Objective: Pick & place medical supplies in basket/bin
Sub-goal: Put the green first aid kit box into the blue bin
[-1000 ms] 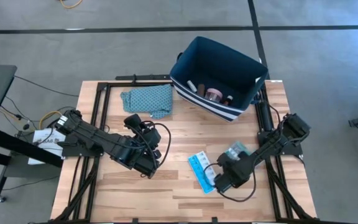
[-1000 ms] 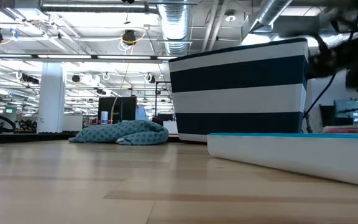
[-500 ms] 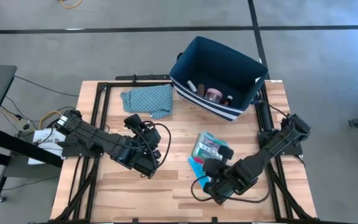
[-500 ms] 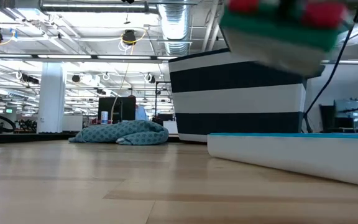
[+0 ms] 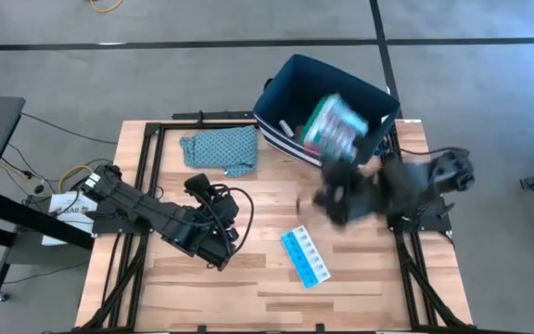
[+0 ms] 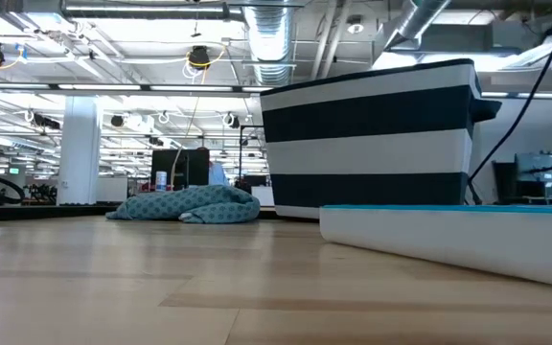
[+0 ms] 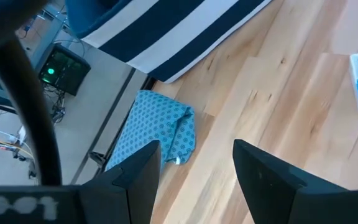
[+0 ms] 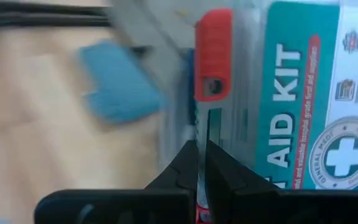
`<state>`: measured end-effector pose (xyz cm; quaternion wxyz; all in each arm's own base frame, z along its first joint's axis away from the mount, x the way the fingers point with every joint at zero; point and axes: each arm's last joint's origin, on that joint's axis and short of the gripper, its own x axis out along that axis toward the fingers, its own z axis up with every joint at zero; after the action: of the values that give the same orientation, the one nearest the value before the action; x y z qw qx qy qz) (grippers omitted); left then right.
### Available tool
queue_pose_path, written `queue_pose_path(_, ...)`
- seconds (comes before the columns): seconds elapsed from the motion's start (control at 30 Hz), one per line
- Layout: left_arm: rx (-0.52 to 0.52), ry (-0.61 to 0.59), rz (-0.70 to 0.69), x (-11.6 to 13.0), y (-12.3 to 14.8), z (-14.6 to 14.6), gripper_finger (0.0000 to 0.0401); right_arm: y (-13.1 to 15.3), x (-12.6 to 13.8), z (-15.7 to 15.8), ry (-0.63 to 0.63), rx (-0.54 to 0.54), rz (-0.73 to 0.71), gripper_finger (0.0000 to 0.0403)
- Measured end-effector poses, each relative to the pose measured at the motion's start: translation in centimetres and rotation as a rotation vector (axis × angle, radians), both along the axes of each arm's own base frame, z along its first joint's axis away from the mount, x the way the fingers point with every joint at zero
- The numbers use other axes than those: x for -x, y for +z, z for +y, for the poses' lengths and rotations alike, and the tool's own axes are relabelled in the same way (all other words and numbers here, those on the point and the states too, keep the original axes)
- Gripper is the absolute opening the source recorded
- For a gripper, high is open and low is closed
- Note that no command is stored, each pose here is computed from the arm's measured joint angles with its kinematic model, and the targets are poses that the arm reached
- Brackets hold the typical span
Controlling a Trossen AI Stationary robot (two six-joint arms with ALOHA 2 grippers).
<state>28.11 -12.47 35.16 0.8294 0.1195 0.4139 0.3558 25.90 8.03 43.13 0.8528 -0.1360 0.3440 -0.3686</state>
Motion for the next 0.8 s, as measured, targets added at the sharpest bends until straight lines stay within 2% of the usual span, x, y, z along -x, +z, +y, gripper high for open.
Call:
queue_pose_path(0.2, 0.010, -0.014, -0.010, 0.3, 0.0, -0.7, 0.0193, 2.2, 3.0, -8.8, -0.289, -0.074, -0.075, 0.0007)
queue_pose_path(0.3, 0.020, -0.010, -0.026, 0.4, 0.0, -1.0, 0.0193, 1.2, 3.8, -12.6, -0.446, -0.146, -0.064, 0.0007)
queue_pose_path(0.4, 0.028, -0.011, -0.037, 0.6, 0.0, -1.3, 0.0193, -1.2, 4.0, -15.5, -0.530, -0.256, 0.027, 0.0008)
queue_pose_path(0.57, 0.028, -0.031, -0.038, 0.9, 0.0, -1.8, 0.0193, -7.2, 2.4, -18.6, -0.492, -0.395, 0.232, 0.0008)
queue_pose_path(0.63, 0.029, -0.036, -0.038, 1.0, 0.0, -2.0, 0.0193, -9.1, 1.7, -19.4, -0.466, -0.426, 0.261, 0.0008)
queue_pose_path(0.8, 0.045, -0.035, -0.031, 1.0, 0.0, -2.0, 0.0193, -11.5, -0.2, -20.8, -0.377, -0.500, 0.239, 0.0009)
